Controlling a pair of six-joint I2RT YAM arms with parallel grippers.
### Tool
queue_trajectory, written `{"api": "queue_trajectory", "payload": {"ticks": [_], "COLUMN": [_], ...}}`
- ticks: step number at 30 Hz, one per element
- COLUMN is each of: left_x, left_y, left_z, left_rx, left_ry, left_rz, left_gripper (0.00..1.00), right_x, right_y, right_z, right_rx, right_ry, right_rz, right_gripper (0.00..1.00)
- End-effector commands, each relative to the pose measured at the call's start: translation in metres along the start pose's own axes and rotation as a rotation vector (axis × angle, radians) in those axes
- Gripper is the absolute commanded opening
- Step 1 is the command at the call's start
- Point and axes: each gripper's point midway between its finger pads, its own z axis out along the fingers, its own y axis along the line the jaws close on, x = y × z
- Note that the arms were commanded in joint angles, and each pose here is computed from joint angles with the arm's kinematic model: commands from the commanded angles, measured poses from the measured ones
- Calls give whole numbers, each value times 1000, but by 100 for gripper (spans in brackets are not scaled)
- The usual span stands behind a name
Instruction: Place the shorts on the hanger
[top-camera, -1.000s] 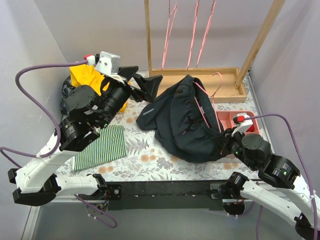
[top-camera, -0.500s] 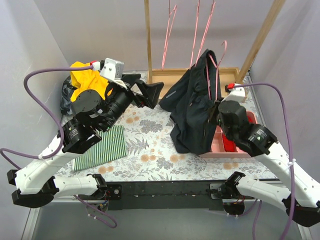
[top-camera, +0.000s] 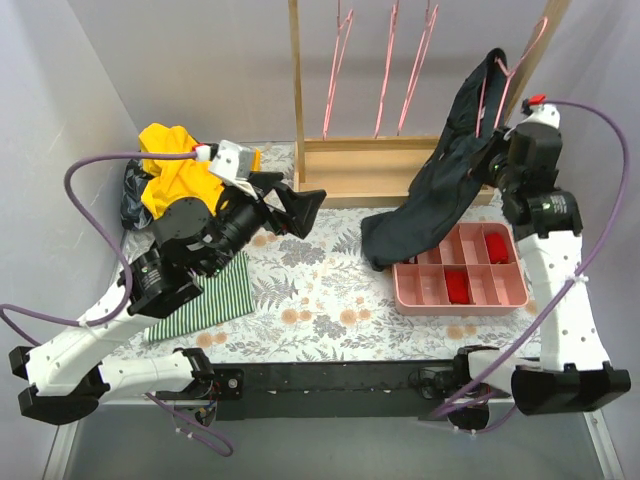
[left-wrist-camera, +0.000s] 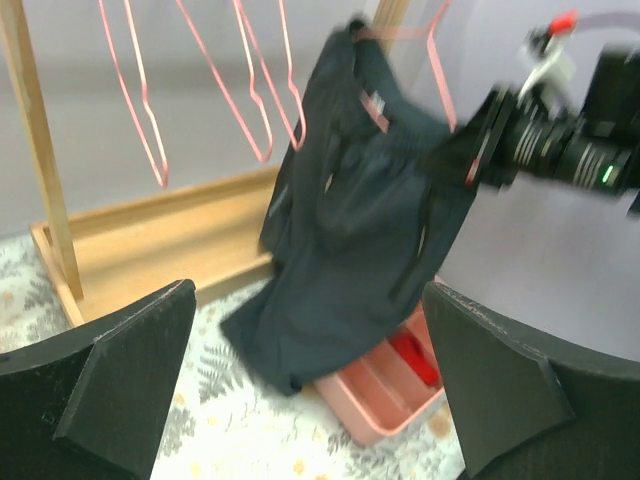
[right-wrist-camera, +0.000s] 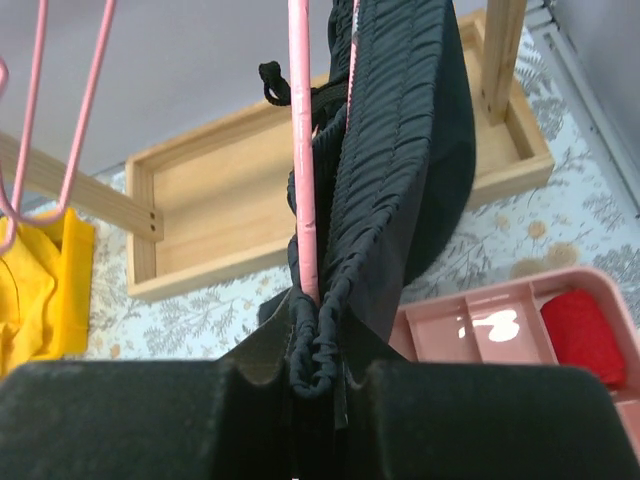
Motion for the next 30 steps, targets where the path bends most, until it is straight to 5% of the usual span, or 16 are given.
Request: {"api": "queue_trajectory", "payload": {"ticks": [1,10,30], "left_x": [36,84,104], "left_y": [1,15,16], "left_z": [4,6,21], "left_rx": [13,-18,-10], "left_ry": [76,158,183], "left_rz": [8,53,136], "left_gripper": [98,98,98], "right_x": [-69,-111,-142], "right_y": [16,17,-3], "right_z": [-5,6,39], "right_rx": [-132,-151,-149], "right_ry": [-123,-81,-53], "right_rz": [-51,-162,-237], "right_gripper": [1,1,1]}}
